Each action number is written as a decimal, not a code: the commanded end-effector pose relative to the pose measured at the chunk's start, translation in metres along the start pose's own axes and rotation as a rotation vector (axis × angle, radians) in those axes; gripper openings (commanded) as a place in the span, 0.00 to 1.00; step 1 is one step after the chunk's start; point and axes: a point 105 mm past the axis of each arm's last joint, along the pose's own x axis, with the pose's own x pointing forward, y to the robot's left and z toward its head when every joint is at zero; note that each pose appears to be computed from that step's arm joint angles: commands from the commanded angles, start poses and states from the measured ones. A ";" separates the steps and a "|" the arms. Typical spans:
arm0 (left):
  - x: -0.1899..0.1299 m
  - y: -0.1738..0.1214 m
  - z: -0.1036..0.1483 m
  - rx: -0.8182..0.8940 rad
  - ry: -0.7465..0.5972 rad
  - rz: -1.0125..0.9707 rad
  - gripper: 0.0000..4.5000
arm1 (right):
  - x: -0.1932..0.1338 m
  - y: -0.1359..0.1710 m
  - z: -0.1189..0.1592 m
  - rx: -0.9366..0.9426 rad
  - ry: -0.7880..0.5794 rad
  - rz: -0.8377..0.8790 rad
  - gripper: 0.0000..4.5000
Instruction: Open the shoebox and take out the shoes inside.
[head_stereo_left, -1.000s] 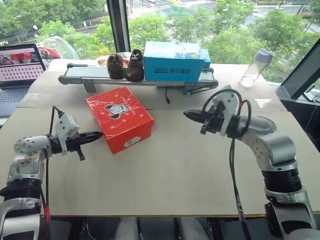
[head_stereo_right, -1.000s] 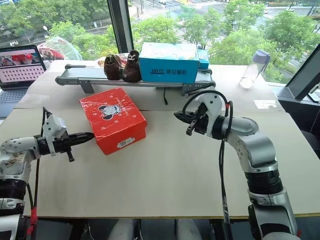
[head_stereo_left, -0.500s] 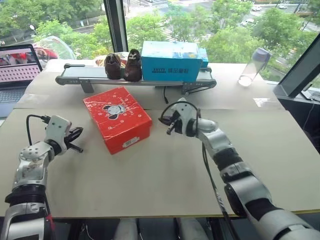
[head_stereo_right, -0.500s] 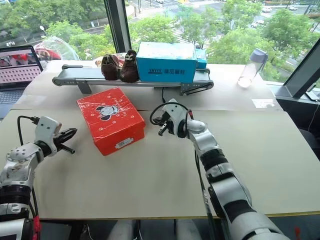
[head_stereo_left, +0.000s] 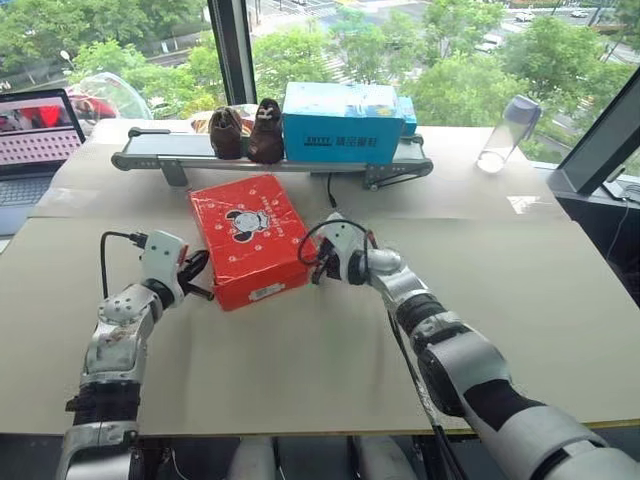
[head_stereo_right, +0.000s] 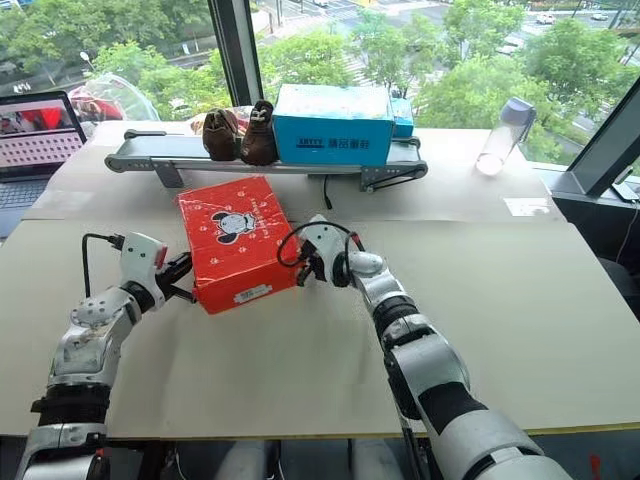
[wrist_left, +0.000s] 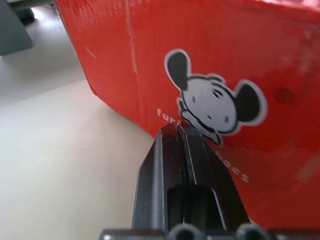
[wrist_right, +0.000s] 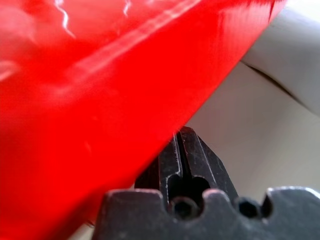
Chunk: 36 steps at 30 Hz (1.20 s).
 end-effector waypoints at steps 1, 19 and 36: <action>0.002 -0.057 0.009 -0.033 -0.033 -0.203 0.01 | -0.012 0.032 0.050 -0.069 -0.132 0.160 0.02; -0.024 -0.119 0.027 -0.090 -0.004 -0.586 0.01 | -0.172 0.071 -0.006 0.202 0.292 -0.024 0.02; -0.050 -0.028 0.061 0.023 -0.065 -0.510 0.07 | -0.234 -0.013 -0.005 0.204 0.268 -0.262 0.00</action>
